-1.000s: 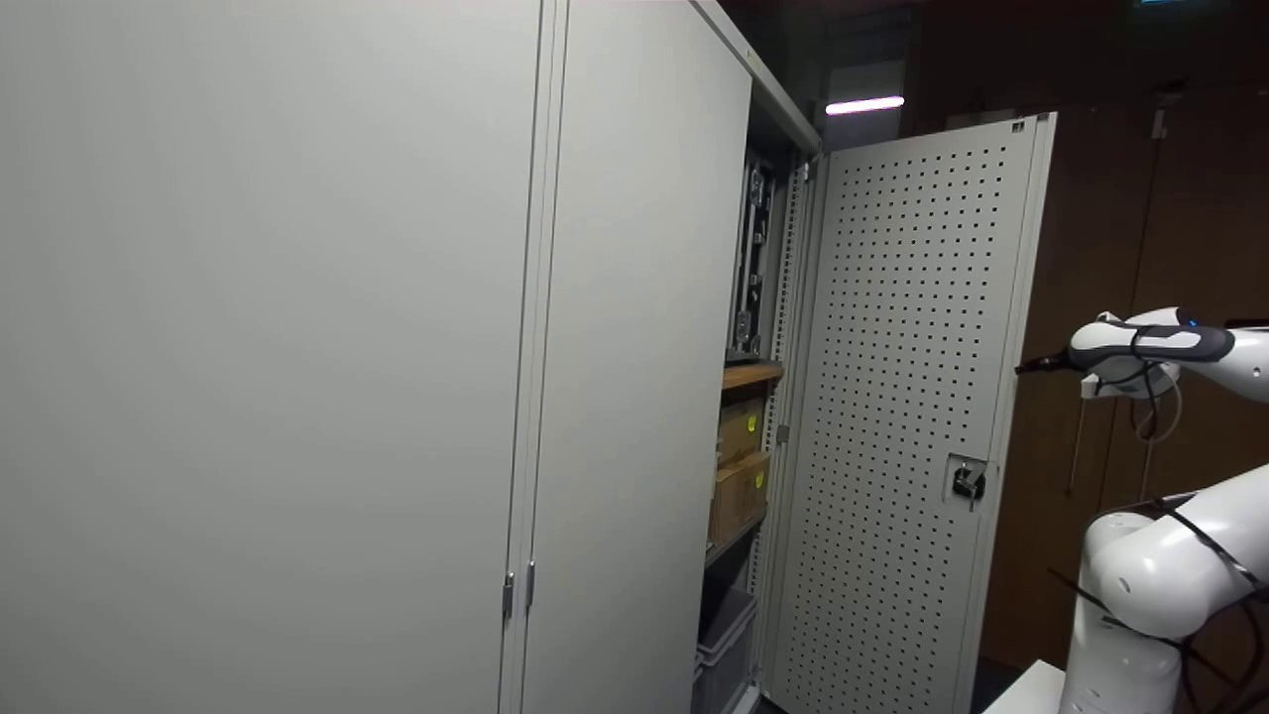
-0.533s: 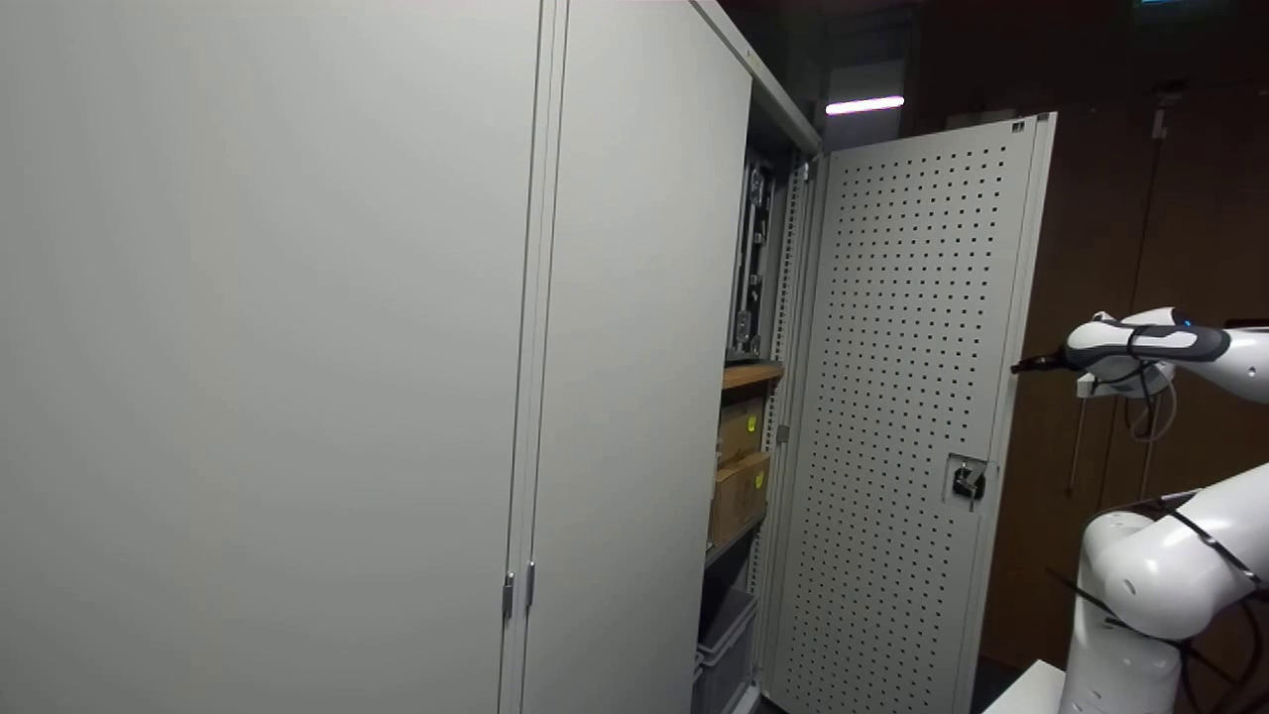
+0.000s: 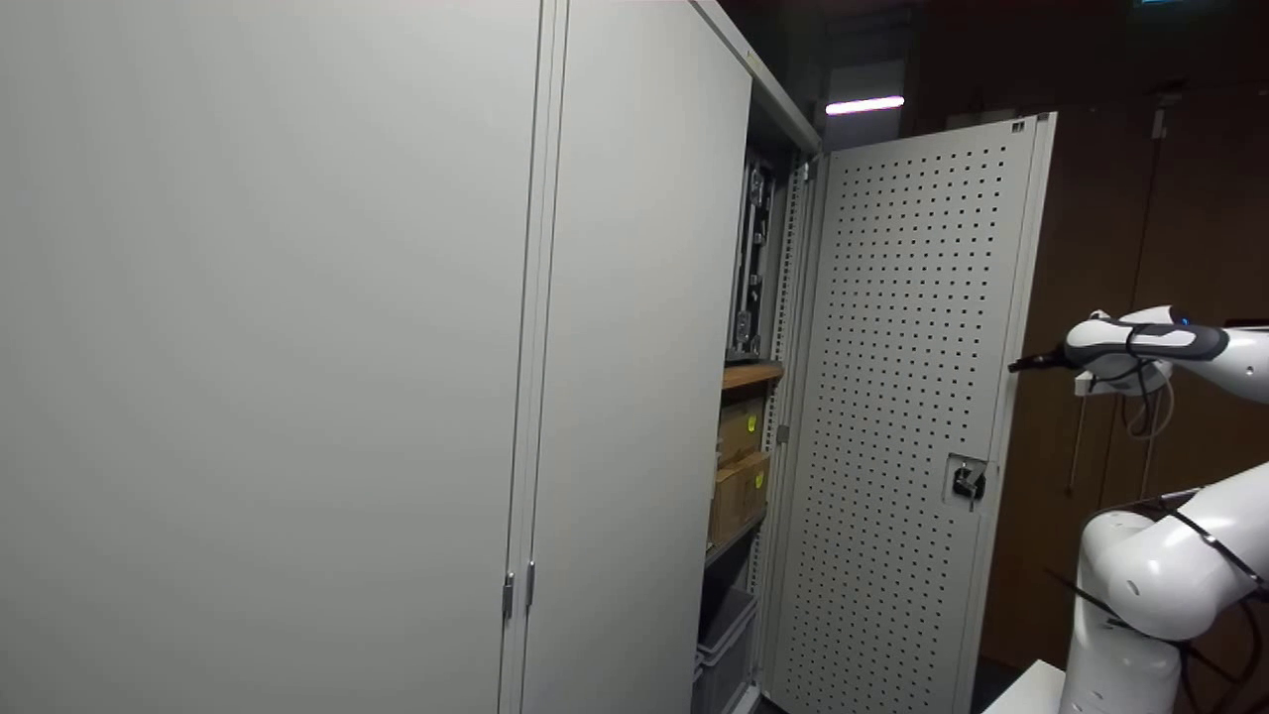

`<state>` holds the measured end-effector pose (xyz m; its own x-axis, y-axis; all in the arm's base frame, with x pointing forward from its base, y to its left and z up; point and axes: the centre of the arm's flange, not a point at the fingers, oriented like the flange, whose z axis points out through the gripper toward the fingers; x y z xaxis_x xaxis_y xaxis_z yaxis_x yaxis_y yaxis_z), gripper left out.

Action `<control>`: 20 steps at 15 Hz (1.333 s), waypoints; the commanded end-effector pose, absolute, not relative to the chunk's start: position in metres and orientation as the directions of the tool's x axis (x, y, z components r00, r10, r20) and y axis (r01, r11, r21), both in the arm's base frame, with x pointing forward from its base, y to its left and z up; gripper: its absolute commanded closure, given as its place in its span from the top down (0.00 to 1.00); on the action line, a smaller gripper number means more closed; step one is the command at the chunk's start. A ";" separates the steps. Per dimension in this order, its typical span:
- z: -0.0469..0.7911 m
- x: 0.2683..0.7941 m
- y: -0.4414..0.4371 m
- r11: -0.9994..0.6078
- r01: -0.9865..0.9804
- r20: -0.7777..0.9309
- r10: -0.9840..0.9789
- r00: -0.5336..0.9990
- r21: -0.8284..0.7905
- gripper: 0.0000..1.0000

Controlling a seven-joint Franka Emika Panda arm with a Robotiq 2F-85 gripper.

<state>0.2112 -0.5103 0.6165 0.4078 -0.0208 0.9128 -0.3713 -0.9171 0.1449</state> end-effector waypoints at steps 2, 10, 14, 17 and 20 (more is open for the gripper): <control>0.630 0.219 -0.521 -0.935 -0.323 0.919 0.010 0.395 0.149 1.00; 0.635 0.235 -0.509 -0.947 -0.282 0.920 0.034 0.390 0.155 1.00; 0.636 0.241 -0.500 -0.951 -0.260 0.917 0.054 0.394 0.168 1.00; 0.637 0.244 -0.492 -0.955 -0.234 0.913 0.074 0.402 0.180 1.00; 0.638 0.243 -0.486 -0.957 -0.215 0.910 0.096 0.404 0.197 1.00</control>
